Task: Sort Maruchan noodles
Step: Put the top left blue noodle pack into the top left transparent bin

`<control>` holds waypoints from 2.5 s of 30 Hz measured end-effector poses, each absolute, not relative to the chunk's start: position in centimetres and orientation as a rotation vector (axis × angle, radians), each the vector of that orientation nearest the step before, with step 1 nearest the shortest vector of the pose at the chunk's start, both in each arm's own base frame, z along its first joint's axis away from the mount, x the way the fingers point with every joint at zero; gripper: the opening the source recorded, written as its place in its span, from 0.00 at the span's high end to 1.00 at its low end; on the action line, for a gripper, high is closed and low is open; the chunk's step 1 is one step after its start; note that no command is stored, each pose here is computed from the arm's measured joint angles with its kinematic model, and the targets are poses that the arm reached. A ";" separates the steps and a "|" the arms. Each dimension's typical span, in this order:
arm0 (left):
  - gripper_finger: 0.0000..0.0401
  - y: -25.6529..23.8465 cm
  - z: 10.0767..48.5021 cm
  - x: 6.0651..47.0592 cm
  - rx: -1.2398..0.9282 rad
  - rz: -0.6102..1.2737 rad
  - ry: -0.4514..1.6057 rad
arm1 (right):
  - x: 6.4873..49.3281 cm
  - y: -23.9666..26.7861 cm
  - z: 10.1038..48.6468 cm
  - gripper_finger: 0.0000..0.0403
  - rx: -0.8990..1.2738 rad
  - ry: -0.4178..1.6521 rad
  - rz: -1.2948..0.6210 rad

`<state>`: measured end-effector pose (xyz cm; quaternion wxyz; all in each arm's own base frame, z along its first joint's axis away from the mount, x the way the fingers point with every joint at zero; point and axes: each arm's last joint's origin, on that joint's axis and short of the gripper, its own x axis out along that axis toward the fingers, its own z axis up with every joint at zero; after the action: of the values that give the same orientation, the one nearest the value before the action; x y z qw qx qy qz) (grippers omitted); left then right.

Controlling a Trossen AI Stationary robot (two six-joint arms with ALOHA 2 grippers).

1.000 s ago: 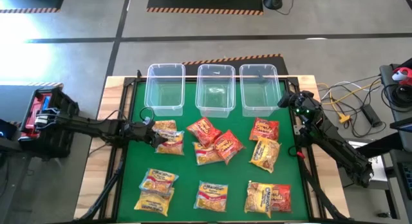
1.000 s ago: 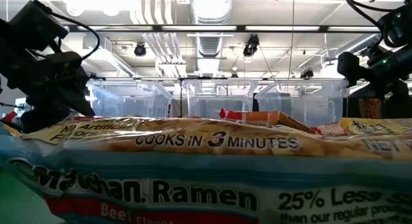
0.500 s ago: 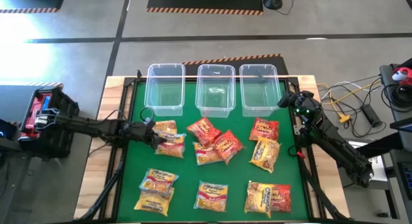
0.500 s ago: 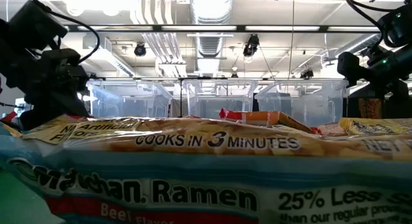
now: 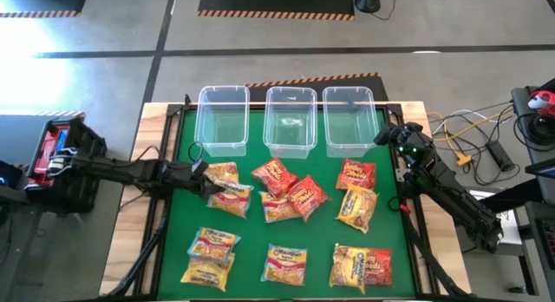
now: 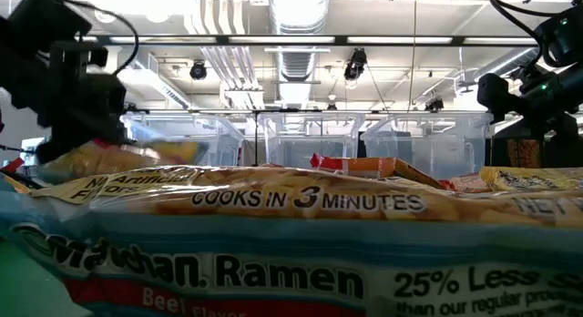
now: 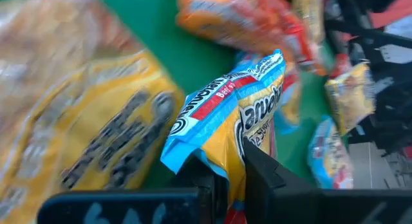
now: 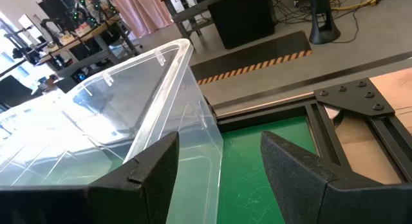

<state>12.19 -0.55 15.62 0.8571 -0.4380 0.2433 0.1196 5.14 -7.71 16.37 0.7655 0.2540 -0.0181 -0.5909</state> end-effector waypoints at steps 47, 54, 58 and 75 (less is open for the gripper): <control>0.95 16.9 28.0 12.7 -0.286 0.853 0.212 | 5.1 -7.7 16.4 0.48 0.552 -0.039 -1.284; 0.92 19.4 27.0 11.8 -0.274 0.849 0.228 | 5.1 -7.7 16.4 0.48 0.552 -0.039 -1.284; 0.91 20.1 26.9 11.1 -0.246 0.875 0.224 | 5.1 -7.7 16.4 0.48 0.552 -0.040 -1.284; 0.91 22.6 23.8 11.6 -0.301 0.750 0.280 | 5.1 -7.7 16.4 0.48 0.552 -0.039 -1.284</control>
<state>11.56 22.59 23.78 0.9099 -0.1460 0.1356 0.3639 5.14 -7.71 16.37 0.7654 0.2540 -0.0181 -0.5910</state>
